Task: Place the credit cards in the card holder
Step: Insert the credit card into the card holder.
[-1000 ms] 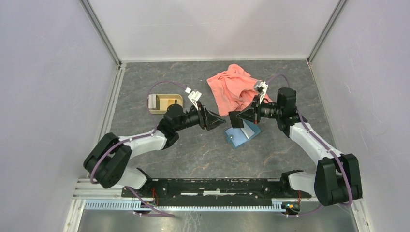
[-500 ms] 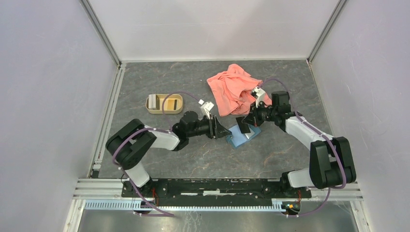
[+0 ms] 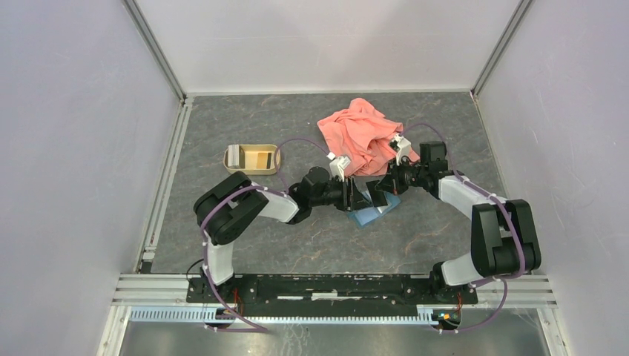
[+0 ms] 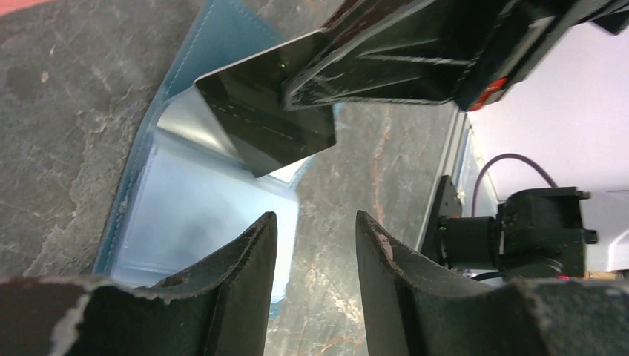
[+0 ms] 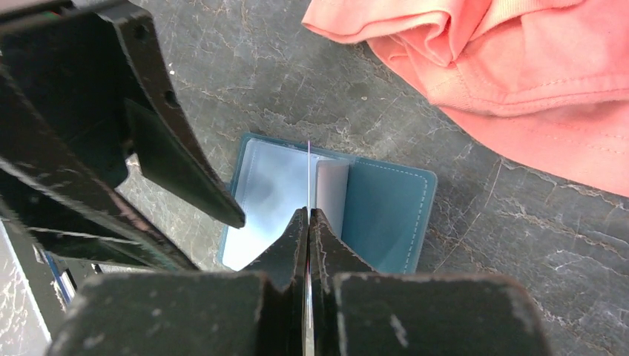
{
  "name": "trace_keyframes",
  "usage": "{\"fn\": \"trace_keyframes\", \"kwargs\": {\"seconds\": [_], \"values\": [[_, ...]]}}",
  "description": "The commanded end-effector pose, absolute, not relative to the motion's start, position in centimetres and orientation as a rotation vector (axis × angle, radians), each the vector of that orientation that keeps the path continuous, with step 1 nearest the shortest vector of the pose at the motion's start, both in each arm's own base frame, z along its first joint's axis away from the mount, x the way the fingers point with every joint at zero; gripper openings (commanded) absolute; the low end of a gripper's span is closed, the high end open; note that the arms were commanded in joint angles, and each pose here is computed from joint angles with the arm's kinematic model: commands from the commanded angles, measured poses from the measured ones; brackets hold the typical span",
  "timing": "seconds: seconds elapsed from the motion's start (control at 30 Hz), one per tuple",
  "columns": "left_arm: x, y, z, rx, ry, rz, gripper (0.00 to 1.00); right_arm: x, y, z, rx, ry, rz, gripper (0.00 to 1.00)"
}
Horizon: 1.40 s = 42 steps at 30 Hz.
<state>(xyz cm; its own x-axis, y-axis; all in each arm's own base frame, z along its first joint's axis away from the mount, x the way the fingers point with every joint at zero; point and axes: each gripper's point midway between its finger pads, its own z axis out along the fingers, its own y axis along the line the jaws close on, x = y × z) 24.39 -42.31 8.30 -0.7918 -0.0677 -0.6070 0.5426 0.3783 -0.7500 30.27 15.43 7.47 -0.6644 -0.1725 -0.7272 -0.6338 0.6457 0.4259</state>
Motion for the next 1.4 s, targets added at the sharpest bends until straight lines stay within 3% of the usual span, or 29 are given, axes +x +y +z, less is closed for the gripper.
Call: {"fn": "trace_keyframes", "kwargs": {"seconds": [0.0,0.6,1.1,1.37], "values": [[24.8,-42.7,6.6,0.451,2.099,-1.368,0.49,30.5,15.8,8.1,-0.622,2.166,0.953,0.00],[23.8,-39.7,1.6,0.412,2.245,-1.218,0.42,29.3,16.1,6.7,-0.552,2.214,1.083,0.00],[24.9,-40.1,6.4,0.419,2.082,-1.246,0.47,29.3,14.5,3.5,-0.451,2.347,0.976,0.00],[25.5,-38.0,7.3,0.388,2.082,-1.110,0.49,29.6,13.7,2.8,-0.379,2.386,0.908,0.00]]}}
